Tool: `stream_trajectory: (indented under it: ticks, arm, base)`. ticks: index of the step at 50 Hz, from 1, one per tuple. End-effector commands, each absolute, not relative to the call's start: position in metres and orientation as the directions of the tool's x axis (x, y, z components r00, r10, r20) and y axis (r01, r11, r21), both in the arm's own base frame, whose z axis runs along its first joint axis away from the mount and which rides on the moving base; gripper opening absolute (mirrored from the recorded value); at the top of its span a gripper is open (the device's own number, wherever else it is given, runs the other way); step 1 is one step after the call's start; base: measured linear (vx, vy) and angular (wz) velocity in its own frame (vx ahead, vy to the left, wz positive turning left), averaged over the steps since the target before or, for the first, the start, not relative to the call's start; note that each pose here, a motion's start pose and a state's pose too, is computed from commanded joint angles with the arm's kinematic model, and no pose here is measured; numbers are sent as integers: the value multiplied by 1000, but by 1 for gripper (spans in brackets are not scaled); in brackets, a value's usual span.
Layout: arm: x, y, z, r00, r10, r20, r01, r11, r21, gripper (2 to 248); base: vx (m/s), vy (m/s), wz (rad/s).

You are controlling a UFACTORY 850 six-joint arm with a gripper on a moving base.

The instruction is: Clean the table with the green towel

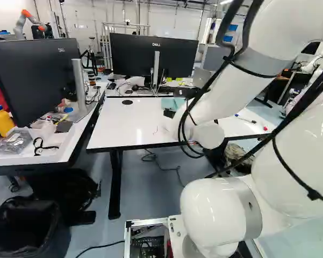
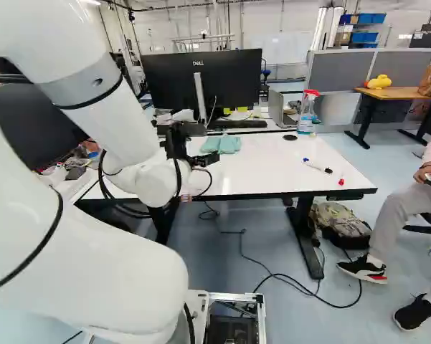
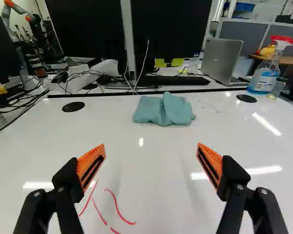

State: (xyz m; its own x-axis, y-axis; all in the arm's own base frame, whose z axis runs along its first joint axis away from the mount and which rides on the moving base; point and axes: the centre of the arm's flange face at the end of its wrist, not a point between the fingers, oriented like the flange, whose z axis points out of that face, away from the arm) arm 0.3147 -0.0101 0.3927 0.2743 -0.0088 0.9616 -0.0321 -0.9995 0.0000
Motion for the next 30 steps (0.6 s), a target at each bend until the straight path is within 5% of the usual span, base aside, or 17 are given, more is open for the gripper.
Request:
stream_trajectory:
  ticks: [30]
  arm:
    - [375,-14,420,225,-8,974,-36,-999,0,247]
  base:
    - [0,0,0]
